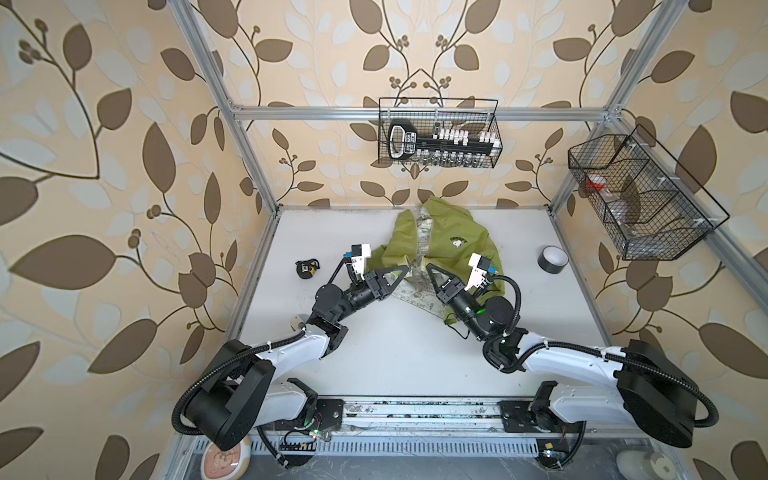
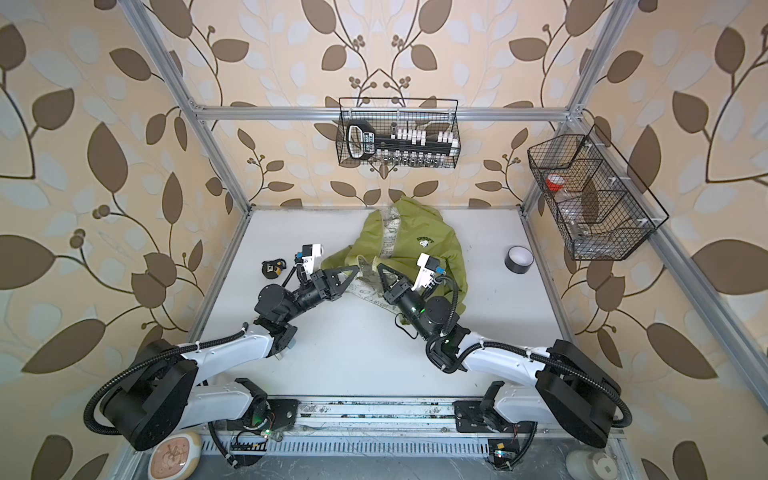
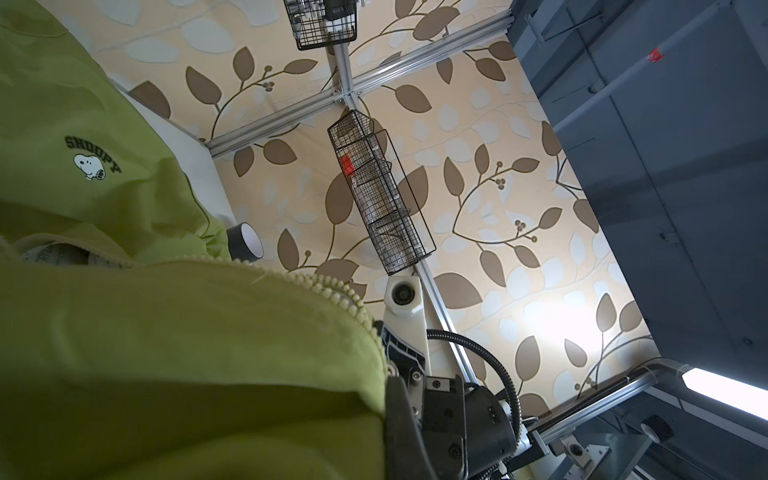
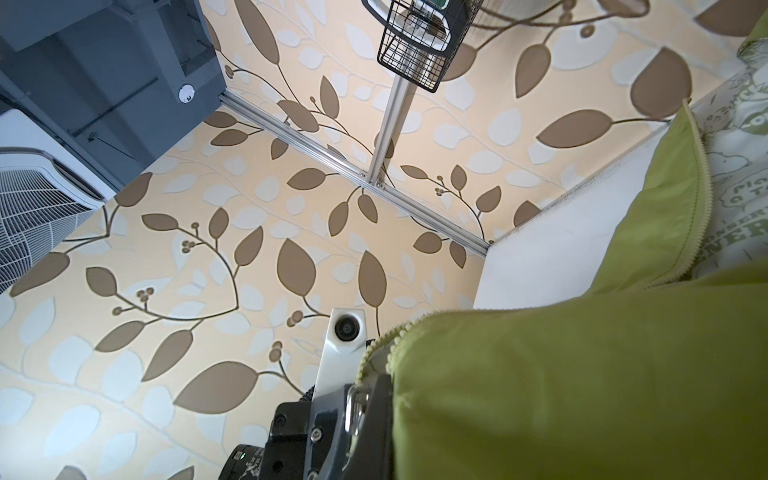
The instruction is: Zip up the jacket
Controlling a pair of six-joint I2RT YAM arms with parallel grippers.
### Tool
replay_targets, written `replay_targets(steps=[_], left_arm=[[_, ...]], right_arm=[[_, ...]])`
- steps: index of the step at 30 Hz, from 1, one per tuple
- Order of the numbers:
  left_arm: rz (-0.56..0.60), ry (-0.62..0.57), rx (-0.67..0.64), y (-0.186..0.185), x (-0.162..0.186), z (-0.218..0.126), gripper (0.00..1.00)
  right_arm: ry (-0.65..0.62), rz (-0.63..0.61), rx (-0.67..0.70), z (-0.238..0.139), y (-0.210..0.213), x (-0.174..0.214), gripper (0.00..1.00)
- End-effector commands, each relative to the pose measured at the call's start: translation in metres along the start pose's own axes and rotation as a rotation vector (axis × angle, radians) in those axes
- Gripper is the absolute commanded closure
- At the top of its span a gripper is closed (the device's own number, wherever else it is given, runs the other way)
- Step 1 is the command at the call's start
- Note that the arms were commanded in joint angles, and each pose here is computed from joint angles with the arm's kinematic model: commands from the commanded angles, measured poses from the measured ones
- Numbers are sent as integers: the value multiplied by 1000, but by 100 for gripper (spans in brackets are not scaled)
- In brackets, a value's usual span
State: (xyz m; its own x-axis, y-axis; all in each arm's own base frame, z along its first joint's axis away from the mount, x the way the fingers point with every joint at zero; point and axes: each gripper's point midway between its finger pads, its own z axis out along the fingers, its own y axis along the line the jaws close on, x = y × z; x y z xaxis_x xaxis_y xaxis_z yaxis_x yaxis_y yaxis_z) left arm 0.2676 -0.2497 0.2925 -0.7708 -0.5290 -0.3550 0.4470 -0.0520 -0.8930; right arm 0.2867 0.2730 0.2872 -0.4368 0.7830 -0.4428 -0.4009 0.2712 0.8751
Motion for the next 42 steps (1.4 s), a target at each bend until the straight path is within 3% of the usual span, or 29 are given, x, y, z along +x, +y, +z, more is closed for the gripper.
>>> replay_targets(steps=[1,20,42], left_arm=[[65,5,139,-40,-7,5,100],[36,32,154,-41,-4,6,100],[41,7,151,-40,-6,4,100]], right_arm=[[-47,37,-67,6,23,-11,100],[-26,3,-72,20,30,-1,100],[-73,-5,-36,8,25,-6,100]])
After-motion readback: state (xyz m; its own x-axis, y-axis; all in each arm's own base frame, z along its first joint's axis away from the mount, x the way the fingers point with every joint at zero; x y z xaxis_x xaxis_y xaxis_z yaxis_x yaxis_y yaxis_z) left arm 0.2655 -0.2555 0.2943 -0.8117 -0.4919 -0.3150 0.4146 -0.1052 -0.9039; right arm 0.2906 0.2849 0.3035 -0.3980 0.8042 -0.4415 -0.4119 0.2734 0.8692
